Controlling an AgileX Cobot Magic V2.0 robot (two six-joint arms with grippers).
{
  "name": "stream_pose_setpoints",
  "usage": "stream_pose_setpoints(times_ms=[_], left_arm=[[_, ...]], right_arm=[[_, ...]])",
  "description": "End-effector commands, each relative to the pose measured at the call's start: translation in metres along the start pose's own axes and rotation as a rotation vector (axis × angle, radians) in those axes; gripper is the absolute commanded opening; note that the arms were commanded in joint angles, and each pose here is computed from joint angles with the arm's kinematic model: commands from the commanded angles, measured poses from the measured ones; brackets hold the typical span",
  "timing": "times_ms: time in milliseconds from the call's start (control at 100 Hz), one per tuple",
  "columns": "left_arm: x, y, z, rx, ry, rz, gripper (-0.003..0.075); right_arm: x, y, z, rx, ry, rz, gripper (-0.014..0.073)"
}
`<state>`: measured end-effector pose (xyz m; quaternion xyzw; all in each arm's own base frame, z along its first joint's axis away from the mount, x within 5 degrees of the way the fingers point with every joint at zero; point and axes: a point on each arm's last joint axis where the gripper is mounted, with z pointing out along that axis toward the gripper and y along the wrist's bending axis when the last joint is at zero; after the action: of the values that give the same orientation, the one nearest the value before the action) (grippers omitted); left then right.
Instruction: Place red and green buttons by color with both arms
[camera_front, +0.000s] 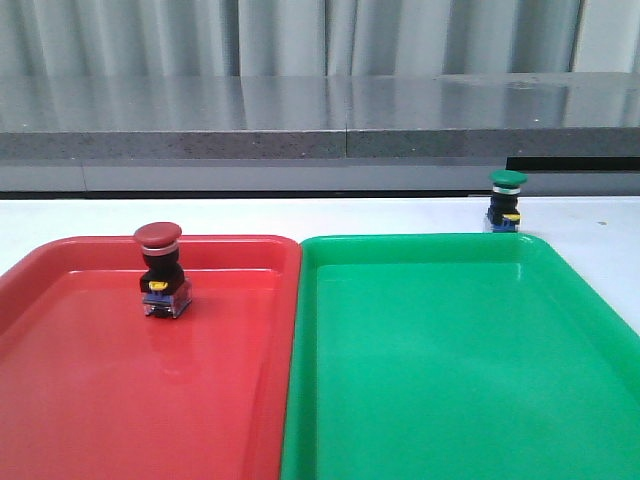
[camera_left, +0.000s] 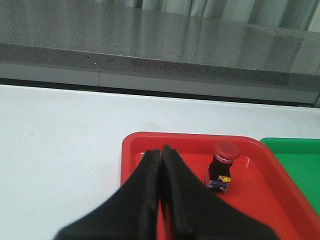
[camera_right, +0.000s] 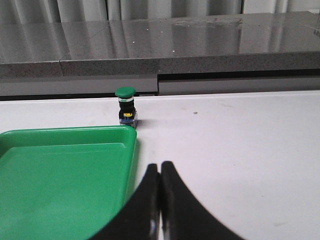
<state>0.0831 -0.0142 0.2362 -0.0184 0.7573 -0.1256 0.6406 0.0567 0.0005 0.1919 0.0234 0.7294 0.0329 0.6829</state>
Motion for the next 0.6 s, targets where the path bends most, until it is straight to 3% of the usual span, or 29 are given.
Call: stream_pose_setpoints(times_ms=[0,390,590], left_arm=[[-0.009,-0.002,-0.001,0.017,-0.092,0.007,-0.0019],[0.035,0.010,-0.018,-0.005,-0.173,0.100,-0.0019],[0.035,0.014,-0.025,-0.076,-0.223,0.111,-0.0019]], right_arm=[[-0.014,0.001,-0.003,-0.009,-0.117,-0.007,-0.0067],[-0.014,0.001,-0.003,-0.009,-0.117,-0.007,-0.0067],[-0.014,0.001,-0.003,-0.009,-0.117,-0.007,-0.0067]])
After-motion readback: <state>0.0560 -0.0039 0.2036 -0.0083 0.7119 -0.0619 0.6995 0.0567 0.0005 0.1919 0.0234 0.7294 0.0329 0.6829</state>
